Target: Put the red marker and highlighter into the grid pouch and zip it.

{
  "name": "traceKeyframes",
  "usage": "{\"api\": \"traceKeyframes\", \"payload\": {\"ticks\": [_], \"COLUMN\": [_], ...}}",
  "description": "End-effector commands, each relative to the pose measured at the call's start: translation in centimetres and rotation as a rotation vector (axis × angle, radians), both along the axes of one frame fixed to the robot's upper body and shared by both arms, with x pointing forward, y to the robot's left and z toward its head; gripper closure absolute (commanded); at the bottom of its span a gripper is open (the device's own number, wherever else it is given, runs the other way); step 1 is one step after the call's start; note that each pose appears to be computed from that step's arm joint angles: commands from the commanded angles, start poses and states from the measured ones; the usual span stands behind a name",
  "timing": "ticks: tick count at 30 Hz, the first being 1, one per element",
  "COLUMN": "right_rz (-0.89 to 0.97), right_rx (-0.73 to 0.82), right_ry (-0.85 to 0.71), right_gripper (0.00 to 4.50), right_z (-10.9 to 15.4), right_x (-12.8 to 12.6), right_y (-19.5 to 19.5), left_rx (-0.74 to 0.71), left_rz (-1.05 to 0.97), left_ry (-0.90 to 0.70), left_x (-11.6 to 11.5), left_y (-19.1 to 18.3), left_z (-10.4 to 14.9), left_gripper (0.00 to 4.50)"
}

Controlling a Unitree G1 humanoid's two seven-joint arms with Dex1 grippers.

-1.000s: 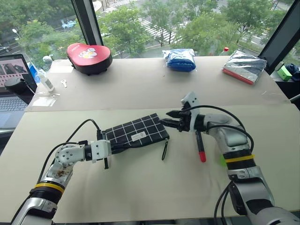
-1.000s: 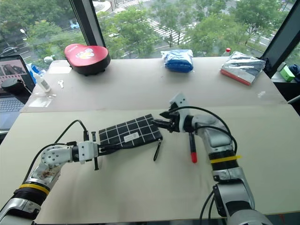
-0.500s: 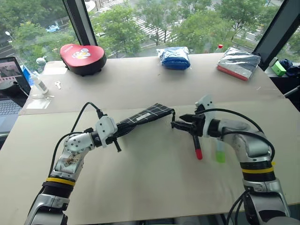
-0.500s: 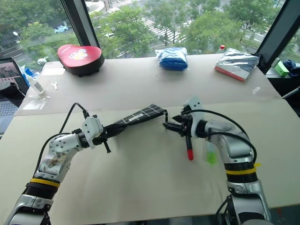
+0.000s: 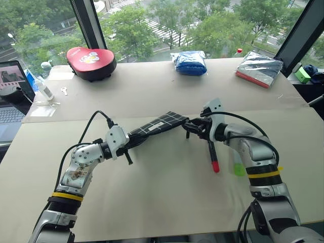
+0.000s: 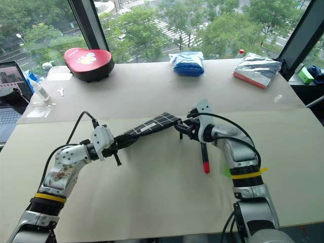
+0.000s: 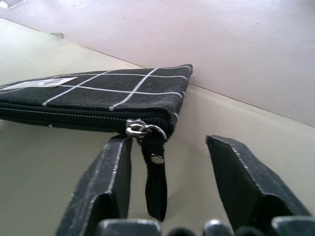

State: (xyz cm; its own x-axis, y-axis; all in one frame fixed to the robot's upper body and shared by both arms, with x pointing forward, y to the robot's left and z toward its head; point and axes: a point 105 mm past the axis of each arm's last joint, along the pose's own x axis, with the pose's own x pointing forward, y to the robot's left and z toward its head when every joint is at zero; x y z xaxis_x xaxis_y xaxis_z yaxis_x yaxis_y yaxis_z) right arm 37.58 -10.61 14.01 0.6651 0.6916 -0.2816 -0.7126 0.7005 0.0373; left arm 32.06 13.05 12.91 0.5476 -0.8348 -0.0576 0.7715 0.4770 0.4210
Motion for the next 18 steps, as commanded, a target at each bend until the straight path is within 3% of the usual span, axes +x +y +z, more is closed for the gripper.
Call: {"api": "traceKeyframes", "payload": {"ticks": [1,3,4,18], "right_rz": [0.111,0.149,0.160,0.340], "right_rx": [0.024,0.019,0.017,-0.093], "right_ry": [-0.071,-0.075,-0.076,-0.106], "right_gripper": [3.64,4.33,4.46,4.46], "right_z": [2.2,2.3,2.3,1.7], "right_x": [-0.8,-1.2,-1.3,-2.3], "right_y": [1.6,1.9,2.0,6.6], "left_rx": [-0.010,-0.012,-0.013,-0.023], "left_rz": [0.021,0.033,0.037,0.068], "left_ry": [-0.061,-0.066,-0.067,-0.084], "left_x": [0.1,0.3,0.3,1.1], "left_y": [0.2,0.2,0.2,-0.5], "left_z": [1.4,1.4,1.4,1.3], "left_gripper": [4.50,4.50,4.50,4.50]}}
